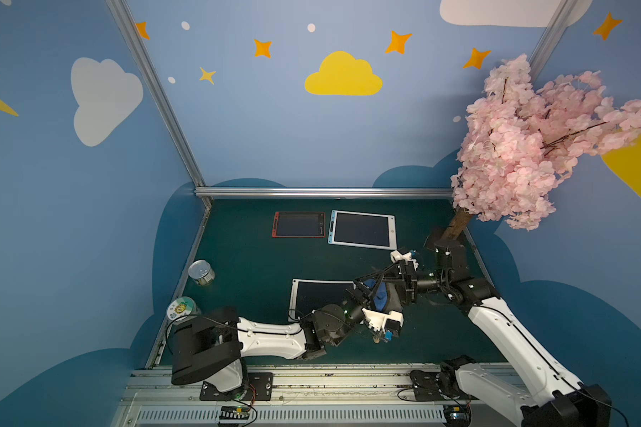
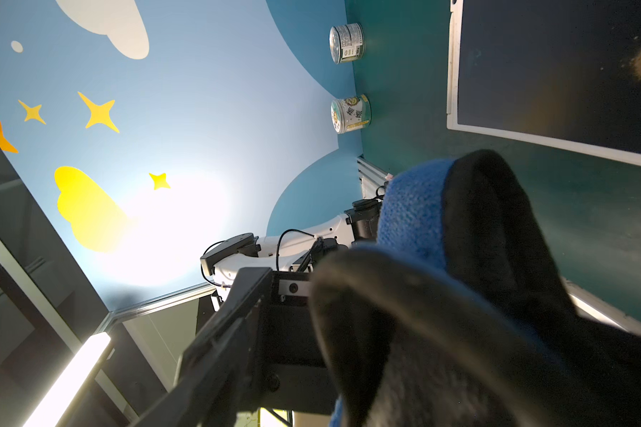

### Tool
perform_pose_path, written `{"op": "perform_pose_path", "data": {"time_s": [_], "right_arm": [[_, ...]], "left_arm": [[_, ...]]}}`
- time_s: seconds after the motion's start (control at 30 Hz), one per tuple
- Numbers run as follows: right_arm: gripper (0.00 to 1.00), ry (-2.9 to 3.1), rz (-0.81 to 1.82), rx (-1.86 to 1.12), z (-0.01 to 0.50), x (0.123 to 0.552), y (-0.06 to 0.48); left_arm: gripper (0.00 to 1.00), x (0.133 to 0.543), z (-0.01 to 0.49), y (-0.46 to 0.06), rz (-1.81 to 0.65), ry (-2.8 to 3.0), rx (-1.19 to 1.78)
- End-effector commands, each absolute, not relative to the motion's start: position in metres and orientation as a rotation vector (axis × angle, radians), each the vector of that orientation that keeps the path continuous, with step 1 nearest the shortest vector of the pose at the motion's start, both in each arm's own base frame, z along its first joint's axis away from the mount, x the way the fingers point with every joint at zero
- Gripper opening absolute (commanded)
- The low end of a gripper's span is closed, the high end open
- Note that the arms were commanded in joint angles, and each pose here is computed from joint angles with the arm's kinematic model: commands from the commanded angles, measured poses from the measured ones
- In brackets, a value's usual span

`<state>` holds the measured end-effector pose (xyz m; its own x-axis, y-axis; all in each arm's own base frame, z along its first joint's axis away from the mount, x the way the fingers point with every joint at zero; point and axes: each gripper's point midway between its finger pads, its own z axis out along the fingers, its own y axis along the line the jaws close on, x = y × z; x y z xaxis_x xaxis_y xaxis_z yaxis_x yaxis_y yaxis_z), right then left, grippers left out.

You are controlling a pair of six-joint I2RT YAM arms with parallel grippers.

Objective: Wipe the drawing tablet
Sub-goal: Place the cleaning item at the center of the board.

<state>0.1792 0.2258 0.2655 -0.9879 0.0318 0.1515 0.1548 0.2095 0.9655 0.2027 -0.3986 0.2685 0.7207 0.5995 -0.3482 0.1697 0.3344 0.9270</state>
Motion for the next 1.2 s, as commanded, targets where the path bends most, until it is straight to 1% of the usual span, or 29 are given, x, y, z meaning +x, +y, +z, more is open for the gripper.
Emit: {"op": "perform_pose_path", "data": {"time_s": [0.0,0.07,0.1,0.17,0.23,0.3,0.37,0.4,0.53,0.57,0.63,0.67,0.7,0.73,0.77,0.8,0.9,1.0,1.07,1.1,1.13,1.17], "right_arm": [[0.38,-2.358,-2.017,-0.339,0.279,0.205,0.207],[0.35,-2.354,-2.009,-0.353,0.276,0.206,0.207],[0.26,-2.353,-2.008,-0.36,0.275,0.207,0.207],[0.0,-2.343,-2.0,-0.39,0.272,0.208,0.206],[0.0,-2.339,-1.998,-0.401,0.27,0.209,0.206],[0.0,-2.338,-1.993,-0.413,0.269,0.21,0.205],[0.0,-2.34,-1.991,-0.423,0.268,0.211,0.205],[0.0,-2.341,-1.986,-0.426,0.268,0.21,0.205],[0.0,-2.348,-1.996,-0.413,0.269,0.21,0.204],[0.12,-2.35,-2.001,-0.405,0.27,0.21,0.204],[0.51,-2.365,-2.01,-0.384,0.272,0.211,0.204],[0.67,-2.374,-2.009,-0.373,0.273,0.21,0.204],[0.79,-2.392,-2.008,-0.361,0.274,0.209,0.204],[0.85,-2.411,-2.003,-0.358,0.275,0.209,0.203],[0.87,-2.426,-2.006,-0.35,0.277,0.209,0.202],[0.87,-2.434,-2.013,-0.341,0.279,0.208,0.202],[0.87,-2.435,-2.009,-0.346,0.278,0.209,0.202],[0.86,-2.409,-1.985,-0.409,0.268,0.211,0.201],[0.85,-2.383,-1.996,-0.438,0.263,0.214,0.201],[0.79,-2.378,-1.999,-0.447,0.261,0.214,0.201],[0.7,-2.378,-1.999,-0.451,0.26,0.215,0.201],[0.65,-2.382,-1.996,-0.451,0.26,0.215,0.201]], "left_arm": [[0.03,0.223,0.297,-0.357,0.362,0.885,1.023],[0.03,0.225,0.305,-0.354,0.361,0.886,0.98],[0.05,0.225,0.308,-0.353,0.361,0.884,0.964],[0.1,0.226,0.312,-0.352,0.364,0.879,0.941],[0.11,0.227,0.315,-0.353,0.368,0.876,0.93],[0.1,0.227,0.317,-0.353,0.365,0.874,0.921],[0.08,0.226,0.32,-0.353,0.355,0.873,0.912],[0.03,0.226,0.321,-0.353,0.35,0.874,0.91],[0.03,0.223,0.316,-0.356,0.324,0.878,0.966],[0.03,0.223,0.315,-0.356,0.316,0.883,0.976],[0.03,0.223,0.317,-0.355,0.3,0.892,0.973],[0.03,0.223,0.318,-0.355,0.297,0.895,0.972],[0.07,0.224,0.318,-0.354,0.295,0.905,0.973],[0.28,0.225,0.318,-0.353,0.292,0.918,0.974],[0.49,0.226,0.319,-0.352,0.285,0.926,0.968],[0.6,0.227,0.322,-0.349,0.276,0.933,0.954],[0.63,0.228,0.325,-0.343,0.255,0.952,0.936],[0.7,0.229,0.332,-0.333,0.224,0.97,0.89],[0.84,0.23,0.339,-0.325,0.207,0.973,0.851],[0.82,0.231,0.341,-0.322,0.201,0.974,0.835],[0.55,0.23,0.34,-0.321,0.195,0.974,0.852],[0.09,0.229,0.338,-0.321,0.183,0.983,0.879]]}}
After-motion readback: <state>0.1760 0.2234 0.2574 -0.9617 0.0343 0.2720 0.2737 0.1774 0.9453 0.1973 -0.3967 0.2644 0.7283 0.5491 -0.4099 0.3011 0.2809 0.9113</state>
